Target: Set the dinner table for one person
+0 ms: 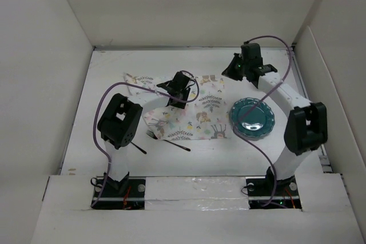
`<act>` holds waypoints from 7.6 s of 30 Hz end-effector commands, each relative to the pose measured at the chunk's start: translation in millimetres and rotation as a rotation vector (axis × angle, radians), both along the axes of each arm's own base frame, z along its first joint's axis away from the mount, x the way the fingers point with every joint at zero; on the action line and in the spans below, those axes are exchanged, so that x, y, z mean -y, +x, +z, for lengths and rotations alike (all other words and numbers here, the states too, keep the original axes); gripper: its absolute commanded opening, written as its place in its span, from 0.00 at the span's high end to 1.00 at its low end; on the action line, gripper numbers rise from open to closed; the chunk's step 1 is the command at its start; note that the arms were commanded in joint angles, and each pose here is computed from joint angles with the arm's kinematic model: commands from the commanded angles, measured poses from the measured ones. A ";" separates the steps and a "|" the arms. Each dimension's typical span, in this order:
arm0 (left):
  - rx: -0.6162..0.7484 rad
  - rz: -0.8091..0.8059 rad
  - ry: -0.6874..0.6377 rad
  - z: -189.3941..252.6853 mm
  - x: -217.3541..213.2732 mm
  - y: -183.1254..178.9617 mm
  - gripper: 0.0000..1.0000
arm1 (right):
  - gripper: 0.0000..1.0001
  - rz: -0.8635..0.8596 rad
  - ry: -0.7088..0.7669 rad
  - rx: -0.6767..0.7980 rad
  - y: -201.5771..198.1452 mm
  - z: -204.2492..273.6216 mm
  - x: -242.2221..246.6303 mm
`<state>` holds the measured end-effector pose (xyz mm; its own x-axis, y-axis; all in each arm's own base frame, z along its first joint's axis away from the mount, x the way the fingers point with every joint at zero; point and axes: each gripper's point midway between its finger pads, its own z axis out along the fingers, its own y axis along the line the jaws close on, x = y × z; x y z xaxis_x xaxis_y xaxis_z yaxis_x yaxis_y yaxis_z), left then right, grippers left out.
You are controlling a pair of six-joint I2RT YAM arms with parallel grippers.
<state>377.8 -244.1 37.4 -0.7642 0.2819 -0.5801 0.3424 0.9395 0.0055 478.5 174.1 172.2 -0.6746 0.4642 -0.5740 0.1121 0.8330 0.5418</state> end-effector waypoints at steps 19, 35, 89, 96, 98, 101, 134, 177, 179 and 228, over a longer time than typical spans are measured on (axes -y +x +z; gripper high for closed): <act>0.064 0.080 0.063 9.3 -18.4 6.4 1.00 | 0.58 0.080 -0.128 -0.268 -246.5 -98.5 43.3; 0.278 0.264 -0.120 120.7 -68.4 -5.6 1.00 | 0.55 0.080 -0.228 -0.373 -236.7 -147.5 21.2; 0.830 0.515 -0.897 455.6 -222.2 132.3 1.00 | 1.00 -0.036 -0.088 0.628 34.2 310.8 68.6; 0.505 0.620 -0.838 238.6 -218.1 89.6 1.00 | 1.00 0.055 -0.127 0.340 14.9 118.0 50.0; 0.443 0.624 -0.849 201.1 -215.3 77.1 1.00 | 1.00 0.075 -0.125 0.202 -6.4 44.2 49.9; 0.309 0.672 -0.816 129.4 -214.4 53.7 1.00 | 1.00 0.129 -0.117 0.082 -26.7 -11.7 42.0; 0.025 0.932 -0.485 20.6 -243.1 -65.5 1.00 | 0.95 0.219 -0.204 -0.216 -160.7 -115.8 43.9; 0.232 0.170 -0.741 196.0 -25.1 -47.6 0.58 | 0.39 -0.572 0.259 -0.386 -221.4 -147.2 196.6; 0.241 0.170 -0.740 197.9 -26.3 -48.1 0.58 | 0.44 -0.596 0.282 -0.374 -216.7 -149.9 199.3; 0.463 0.222 -0.673 300.9 -56.7 -6.3 0.54 | 1.00 0.263 0.555 0.281 -124.2 170.3 -17.0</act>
